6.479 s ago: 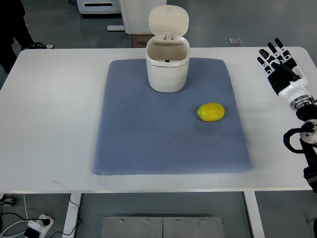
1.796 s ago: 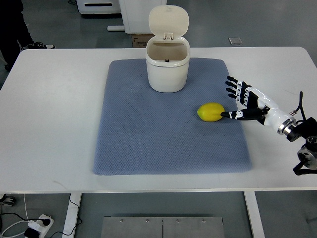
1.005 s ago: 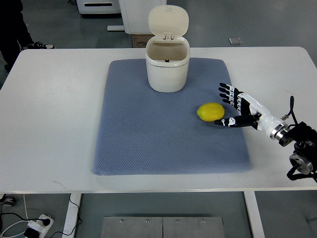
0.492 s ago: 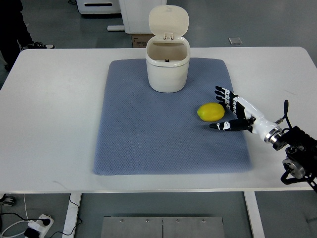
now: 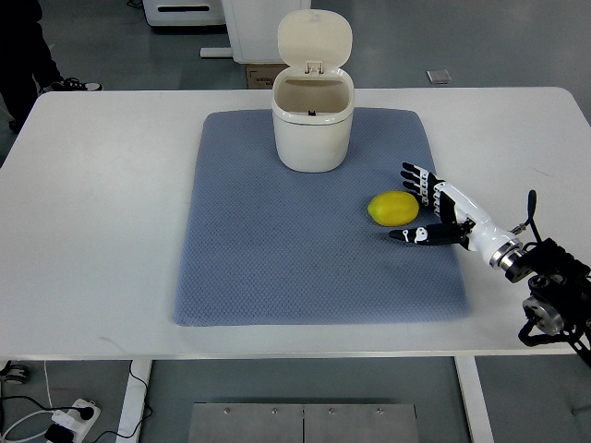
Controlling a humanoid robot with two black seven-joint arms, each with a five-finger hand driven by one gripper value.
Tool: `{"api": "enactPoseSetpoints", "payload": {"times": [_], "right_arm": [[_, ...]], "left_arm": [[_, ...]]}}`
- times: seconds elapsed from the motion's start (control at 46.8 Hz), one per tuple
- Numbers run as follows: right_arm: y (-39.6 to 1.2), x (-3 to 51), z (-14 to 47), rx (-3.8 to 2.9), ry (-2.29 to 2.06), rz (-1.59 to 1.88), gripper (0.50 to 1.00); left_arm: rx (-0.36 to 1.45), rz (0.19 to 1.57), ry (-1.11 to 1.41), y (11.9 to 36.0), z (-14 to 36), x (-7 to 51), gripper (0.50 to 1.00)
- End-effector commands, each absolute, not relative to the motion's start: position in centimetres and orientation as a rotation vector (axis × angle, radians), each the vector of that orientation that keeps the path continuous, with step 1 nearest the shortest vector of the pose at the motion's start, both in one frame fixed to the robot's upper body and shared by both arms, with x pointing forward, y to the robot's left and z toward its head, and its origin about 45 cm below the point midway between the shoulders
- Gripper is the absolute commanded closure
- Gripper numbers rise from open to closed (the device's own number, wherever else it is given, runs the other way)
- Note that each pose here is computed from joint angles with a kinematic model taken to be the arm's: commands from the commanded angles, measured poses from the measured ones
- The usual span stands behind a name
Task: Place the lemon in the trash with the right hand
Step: 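Close the right hand's fingers around the yellow lemon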
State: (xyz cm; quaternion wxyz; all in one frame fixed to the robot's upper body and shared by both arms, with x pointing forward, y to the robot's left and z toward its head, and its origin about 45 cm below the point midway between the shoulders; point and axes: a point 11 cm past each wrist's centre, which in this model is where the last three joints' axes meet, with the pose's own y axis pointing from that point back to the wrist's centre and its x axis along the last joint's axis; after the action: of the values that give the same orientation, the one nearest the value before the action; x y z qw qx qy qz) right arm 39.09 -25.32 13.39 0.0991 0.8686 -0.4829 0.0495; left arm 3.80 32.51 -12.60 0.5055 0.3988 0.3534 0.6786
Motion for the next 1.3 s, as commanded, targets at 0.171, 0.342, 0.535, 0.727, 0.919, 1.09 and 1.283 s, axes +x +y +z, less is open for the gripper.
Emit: {"api": "enactPoseSetpoints", "payload": {"times": [0.171, 0.342, 0.535, 0.727, 0.919, 1.09, 1.283], "right_arm": [[-25.3, 39.3, 13.7, 2.581, -1.439, 0.17, 0.666], [-25.3, 39.4, 13.9, 2.584, -1.45, 0.192, 0.689], [-24.9, 39.0, 13.6, 2.601, -1.412, 0.208, 0.684], [-24.6, 38.8, 13.4, 2.593, -1.395, 0.232, 0.682], [-24.7, 38.8, 13.2, 2.569, -1.41, 0.253, 0.699], [-24.7, 38.7, 12.8, 2.56, -1.399, 0.25, 0.73], [-25.0, 38.6, 12.6, 2.55, -1.406, 0.262, 0.772]], "left_arm": [[0.962, 1.637, 0.853, 32.5, -12.6, 3.8, 0.5], [0.962, 1.637, 0.853, 32.5, -12.6, 3.8, 0.5], [0.962, 1.637, 0.853, 32.5, -12.6, 3.8, 0.5], [0.962, 1.637, 0.853, 32.5, -12.6, 3.8, 0.5], [0.962, 1.637, 0.853, 32.5, -12.6, 3.8, 0.5], [0.962, 1.637, 0.853, 32.5, -12.6, 3.8, 0.5], [0.962, 1.637, 0.853, 32.5, -12.6, 3.8, 0.5]]}}
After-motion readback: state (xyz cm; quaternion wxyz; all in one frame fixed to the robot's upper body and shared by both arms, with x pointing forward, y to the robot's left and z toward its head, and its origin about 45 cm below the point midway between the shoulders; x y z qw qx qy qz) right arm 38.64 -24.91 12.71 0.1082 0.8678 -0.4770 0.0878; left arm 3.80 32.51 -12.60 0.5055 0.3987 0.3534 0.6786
